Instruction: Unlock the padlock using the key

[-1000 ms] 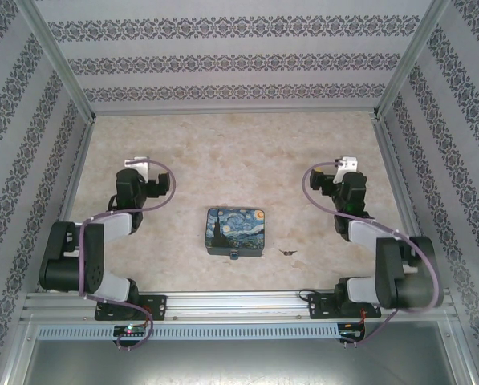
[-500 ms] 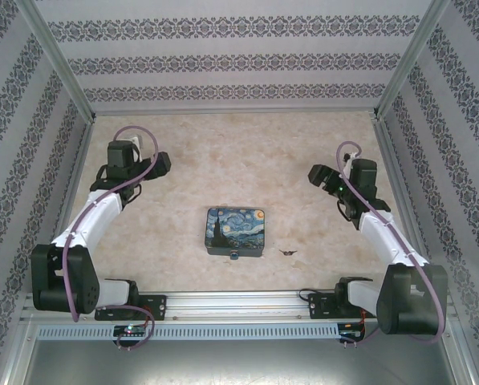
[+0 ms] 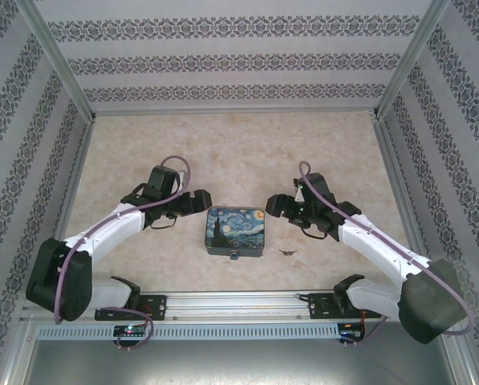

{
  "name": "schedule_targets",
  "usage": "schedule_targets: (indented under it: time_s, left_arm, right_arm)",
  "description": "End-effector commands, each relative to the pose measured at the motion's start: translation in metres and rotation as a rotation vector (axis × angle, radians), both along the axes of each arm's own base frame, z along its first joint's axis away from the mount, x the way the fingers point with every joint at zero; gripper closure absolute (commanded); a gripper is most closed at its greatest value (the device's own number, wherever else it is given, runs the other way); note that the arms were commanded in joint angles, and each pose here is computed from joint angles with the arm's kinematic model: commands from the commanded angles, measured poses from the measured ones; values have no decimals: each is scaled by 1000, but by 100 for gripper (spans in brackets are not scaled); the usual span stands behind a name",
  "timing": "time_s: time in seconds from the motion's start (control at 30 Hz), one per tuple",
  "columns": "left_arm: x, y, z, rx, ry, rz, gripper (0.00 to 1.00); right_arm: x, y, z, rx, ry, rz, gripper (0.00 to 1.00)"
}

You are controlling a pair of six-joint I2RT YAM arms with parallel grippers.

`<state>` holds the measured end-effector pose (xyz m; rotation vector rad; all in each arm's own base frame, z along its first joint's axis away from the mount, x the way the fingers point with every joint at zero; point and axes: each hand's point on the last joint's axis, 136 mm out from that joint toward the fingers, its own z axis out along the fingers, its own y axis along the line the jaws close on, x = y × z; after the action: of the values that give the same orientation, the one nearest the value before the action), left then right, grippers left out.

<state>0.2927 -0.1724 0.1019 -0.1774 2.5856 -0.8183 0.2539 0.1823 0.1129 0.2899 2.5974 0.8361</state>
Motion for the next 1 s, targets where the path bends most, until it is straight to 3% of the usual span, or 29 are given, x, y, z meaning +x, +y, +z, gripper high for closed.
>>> schedule_targets:
  time_s: [0.0, 0.47, 0.67, 0.8, 0.97]
  left_arm:
    - [-12, -7, 4, -57, 22, 26, 13]
    - [-37, -31, -7, -127, 58, -18, 30]
    - [-33, -45, -14, -143, 70, -41, 38]
    - [-22, -54, -17, -168, 78, -35, 43]
    - [2, -66, -19, -164, 68, -31, 44]
  right_arm:
    - [-11, -2, -12, -29, 48, -63, 23]
    - [-19, 42, -28, -25, 93, 24, 32]
    - [-13, 51, -31, -11, 98, 30, 45]
    - [-3, 57, -27, 3, 92, 27, 60]
    - [19, 62, -23, 14, 87, 21, 64]
